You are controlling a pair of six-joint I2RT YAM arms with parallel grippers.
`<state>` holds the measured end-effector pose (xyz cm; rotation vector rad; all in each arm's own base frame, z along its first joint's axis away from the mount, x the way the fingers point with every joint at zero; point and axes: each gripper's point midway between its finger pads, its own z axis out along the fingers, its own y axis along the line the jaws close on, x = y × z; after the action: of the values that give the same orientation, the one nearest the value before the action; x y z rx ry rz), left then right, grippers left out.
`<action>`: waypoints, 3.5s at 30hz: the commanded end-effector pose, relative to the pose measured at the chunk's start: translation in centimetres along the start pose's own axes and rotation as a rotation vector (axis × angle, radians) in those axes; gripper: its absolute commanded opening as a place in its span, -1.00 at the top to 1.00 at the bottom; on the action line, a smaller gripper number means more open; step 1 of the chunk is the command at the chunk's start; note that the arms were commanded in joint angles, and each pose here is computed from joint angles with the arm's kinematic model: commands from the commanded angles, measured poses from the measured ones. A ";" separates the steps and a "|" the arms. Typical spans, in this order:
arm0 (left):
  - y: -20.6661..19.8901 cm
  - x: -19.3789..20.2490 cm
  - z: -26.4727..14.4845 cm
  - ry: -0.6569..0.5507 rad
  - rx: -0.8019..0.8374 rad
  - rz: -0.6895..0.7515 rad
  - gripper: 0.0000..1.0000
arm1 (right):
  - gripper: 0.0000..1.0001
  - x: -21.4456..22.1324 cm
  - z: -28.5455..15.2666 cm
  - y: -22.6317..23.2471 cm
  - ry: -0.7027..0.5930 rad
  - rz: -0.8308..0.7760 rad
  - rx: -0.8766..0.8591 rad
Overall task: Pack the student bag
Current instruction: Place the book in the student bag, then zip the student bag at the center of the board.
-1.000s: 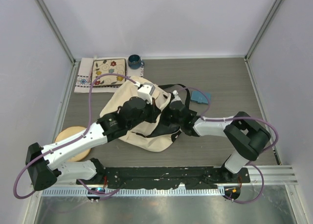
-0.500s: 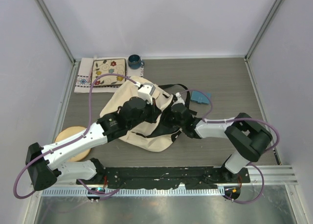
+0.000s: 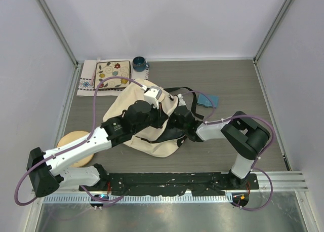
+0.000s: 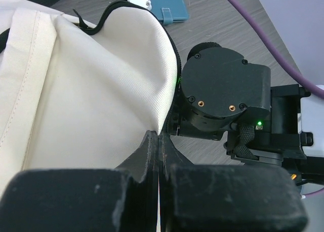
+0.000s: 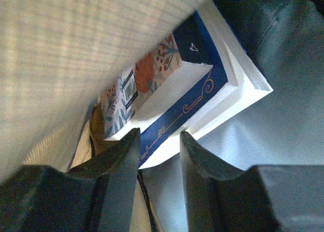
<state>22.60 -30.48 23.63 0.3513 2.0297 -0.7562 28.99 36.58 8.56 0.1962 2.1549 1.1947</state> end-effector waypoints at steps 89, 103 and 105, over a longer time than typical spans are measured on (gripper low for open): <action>-1.6 5.6 3.9 0.169 0.098 -0.052 0.97 | 0.98 -3.0 -17.4 -5.7 -0.143 -0.135 0.387; -2.5 10.3 3.8 0.336 0.153 -0.092 -0.09 | 0.12 -5.5 -19.4 -5.8 -0.240 -0.175 0.460; -1.6 10.1 3.4 0.323 0.106 -0.083 -0.26 | -0.01 -6.0 -20.1 -5.9 -0.262 -0.188 0.480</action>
<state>18.78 -35.15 12.51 0.5076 2.3666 -0.9054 21.14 18.37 10.78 0.2881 2.2390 0.5812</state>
